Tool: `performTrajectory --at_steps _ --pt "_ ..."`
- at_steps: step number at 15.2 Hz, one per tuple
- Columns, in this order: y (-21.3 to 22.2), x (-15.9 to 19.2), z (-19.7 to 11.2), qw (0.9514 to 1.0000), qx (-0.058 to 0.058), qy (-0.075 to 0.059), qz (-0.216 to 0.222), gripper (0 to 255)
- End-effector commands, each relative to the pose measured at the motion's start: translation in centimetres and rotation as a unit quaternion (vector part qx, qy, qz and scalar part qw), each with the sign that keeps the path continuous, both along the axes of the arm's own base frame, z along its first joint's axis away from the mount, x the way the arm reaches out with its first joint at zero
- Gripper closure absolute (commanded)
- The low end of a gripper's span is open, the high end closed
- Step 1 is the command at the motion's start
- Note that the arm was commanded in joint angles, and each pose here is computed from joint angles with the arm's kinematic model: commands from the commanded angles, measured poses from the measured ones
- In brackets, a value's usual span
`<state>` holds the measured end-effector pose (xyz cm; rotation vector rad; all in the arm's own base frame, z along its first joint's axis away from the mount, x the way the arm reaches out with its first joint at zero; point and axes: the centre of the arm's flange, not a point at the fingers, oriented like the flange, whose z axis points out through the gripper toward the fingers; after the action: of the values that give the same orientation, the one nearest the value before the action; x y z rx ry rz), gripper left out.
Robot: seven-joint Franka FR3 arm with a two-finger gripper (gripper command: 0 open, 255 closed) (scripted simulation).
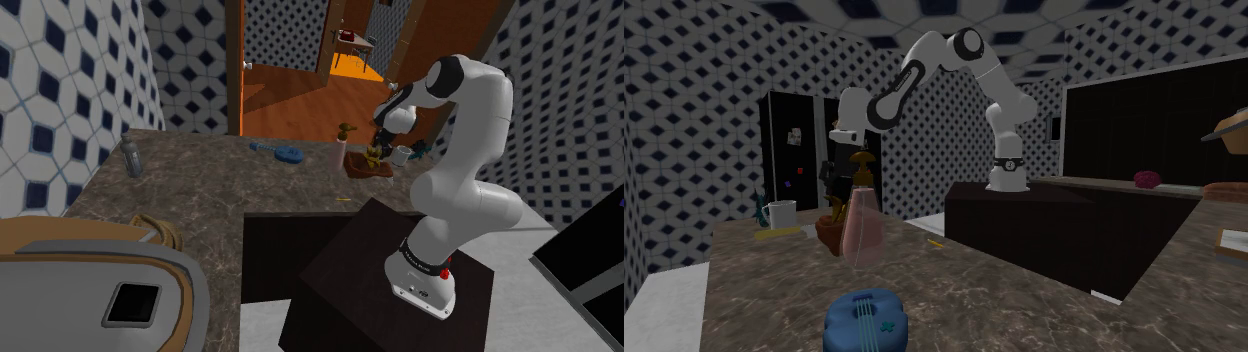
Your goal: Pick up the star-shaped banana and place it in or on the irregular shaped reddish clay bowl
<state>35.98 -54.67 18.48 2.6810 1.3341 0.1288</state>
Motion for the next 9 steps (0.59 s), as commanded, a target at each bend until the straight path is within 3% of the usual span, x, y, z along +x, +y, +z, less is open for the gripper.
performTrajectory --at_steps 1,5,9 --pt "0.0 0.0 0.0 1.0 0.0 0.0 0.0 0" --pt "0.5 -0.7 4.9 1.0 0.0 0.0 0.0 0" --pt "0.5 -0.7 4.9 1.0 0.0 0.0 0.0 0"
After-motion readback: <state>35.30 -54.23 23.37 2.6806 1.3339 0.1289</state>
